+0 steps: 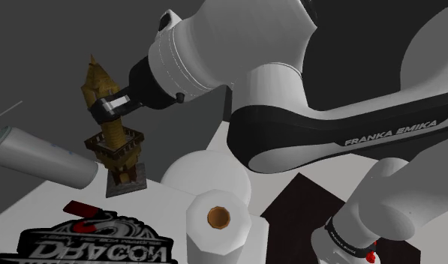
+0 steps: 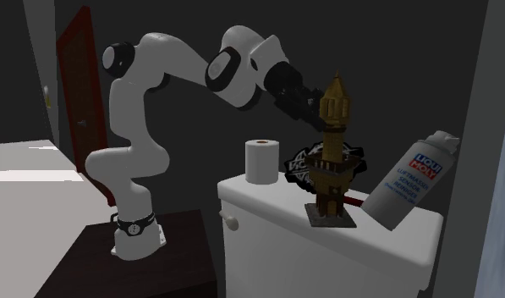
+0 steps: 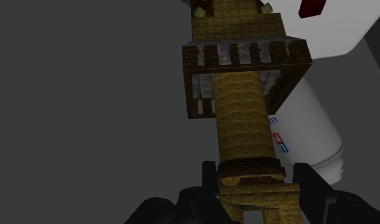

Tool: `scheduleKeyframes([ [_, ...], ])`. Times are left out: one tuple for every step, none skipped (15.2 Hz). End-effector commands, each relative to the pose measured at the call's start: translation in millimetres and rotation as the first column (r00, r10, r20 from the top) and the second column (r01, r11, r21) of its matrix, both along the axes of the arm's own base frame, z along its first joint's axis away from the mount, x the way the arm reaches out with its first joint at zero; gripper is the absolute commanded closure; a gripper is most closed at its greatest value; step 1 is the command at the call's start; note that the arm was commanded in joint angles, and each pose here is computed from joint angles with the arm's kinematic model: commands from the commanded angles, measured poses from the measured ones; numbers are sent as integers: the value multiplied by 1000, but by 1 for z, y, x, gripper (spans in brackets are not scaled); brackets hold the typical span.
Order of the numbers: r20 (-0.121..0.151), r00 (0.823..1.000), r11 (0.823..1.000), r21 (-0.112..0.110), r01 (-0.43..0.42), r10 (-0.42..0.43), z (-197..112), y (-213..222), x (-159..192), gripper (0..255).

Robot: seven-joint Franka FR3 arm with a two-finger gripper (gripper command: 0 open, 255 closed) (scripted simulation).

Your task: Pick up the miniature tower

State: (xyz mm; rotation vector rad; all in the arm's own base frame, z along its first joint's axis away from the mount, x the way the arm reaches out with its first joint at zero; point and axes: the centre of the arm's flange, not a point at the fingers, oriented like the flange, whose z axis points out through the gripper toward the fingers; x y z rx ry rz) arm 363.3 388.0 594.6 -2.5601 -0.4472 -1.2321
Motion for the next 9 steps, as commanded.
scheduleKeyframes([
  [-2, 1000, 1000, -1, 0, 0, 4, 0, 0, 255],
  [-2, 1000, 1000, -1, 0, 0, 9, 0, 0, 255],
  [-2, 1000, 1000, -1, 0, 0, 15, 0, 0, 255],
  [-2, 1000, 1000, -1, 0, 0, 20, 0, 0, 255],
  [-2, 1000, 1000, -1, 0, 0, 25, 0, 0, 255],
  [-2, 1000, 1000, -1, 0, 0, 31, 0, 0, 255],
  [-2, 1000, 1000, -1, 0, 0, 36, 0, 0, 255],
  [-2, 1000, 1000, -1, 0, 0, 41, 0, 0, 255],
  [-2, 1000, 1000, -1, 0, 0, 46, 0, 0, 255],
])
